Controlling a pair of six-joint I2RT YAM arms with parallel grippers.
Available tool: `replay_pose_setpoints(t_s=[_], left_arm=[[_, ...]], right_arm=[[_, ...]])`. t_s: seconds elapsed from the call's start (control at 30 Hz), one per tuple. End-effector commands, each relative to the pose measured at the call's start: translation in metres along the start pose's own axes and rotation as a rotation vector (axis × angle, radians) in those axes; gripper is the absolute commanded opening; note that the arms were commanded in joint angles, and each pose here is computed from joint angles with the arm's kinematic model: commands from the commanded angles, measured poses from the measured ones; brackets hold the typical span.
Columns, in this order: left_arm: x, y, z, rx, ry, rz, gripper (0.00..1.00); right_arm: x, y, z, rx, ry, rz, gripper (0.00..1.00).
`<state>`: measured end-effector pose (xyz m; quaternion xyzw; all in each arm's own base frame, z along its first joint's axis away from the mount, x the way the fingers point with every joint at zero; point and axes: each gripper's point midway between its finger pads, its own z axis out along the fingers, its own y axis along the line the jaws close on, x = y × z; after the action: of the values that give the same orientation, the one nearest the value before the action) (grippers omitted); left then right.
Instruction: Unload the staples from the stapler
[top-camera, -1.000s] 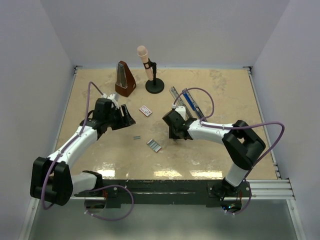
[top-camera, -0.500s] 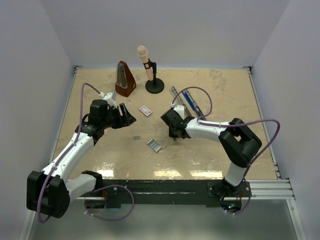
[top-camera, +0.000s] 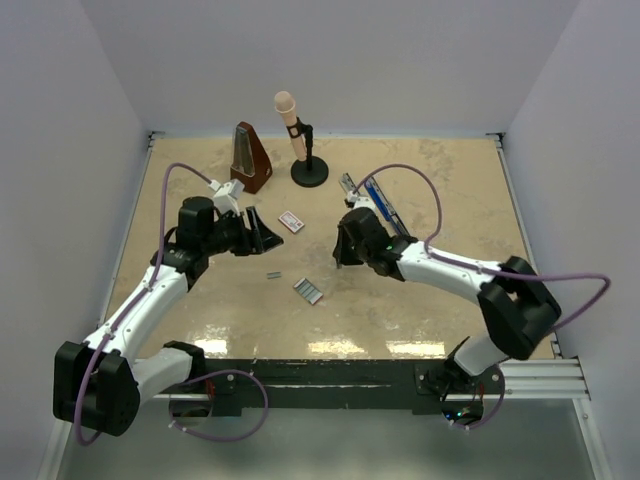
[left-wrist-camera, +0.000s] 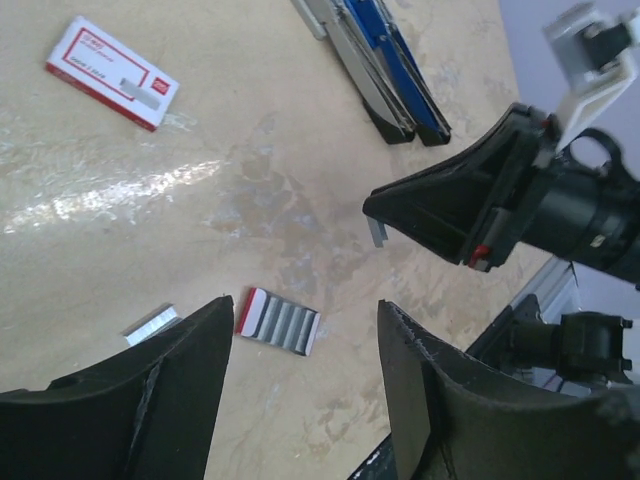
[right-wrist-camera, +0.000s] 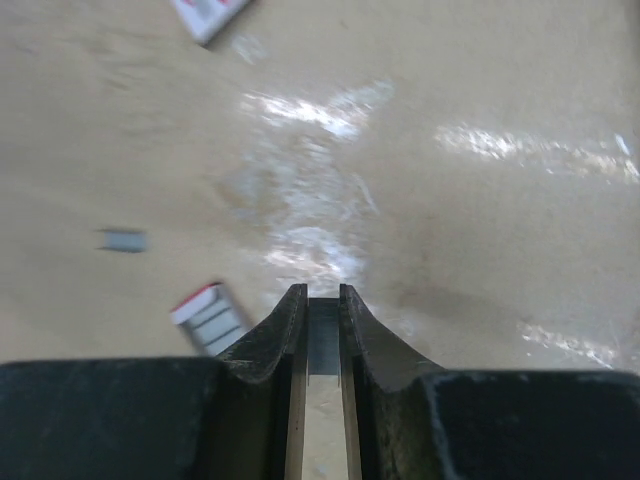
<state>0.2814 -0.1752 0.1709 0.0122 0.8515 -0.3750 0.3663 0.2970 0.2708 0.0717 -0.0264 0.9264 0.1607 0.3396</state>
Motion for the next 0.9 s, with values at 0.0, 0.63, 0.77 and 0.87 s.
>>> replay_pose_setpoints(t_s=[0.0,0.63,0.77,0.87], left_arm=[[-0.024,-0.056,-0.014,0.24,-0.043,0.125,0.64],[-0.019,-0.149,-0.048,0.719,-0.104,0.196,0.59],[-0.016,-0.154,-0.048,0.742,-0.101,0.192,0.59],[-0.013,-0.156,-0.048,0.756,-0.094,0.183,0.59]], right_arm=[[-0.062,0.062,-0.056,-0.387,-0.192,0.033,0.13],[-0.097,0.134,-0.194,-1.009,-0.332,0.149,0.15],[-0.1,0.135,-0.201,-1.032,-0.354,0.16,0.16],[-0.103,0.134,-0.207,-1.046,-0.373,0.169,0.16]])
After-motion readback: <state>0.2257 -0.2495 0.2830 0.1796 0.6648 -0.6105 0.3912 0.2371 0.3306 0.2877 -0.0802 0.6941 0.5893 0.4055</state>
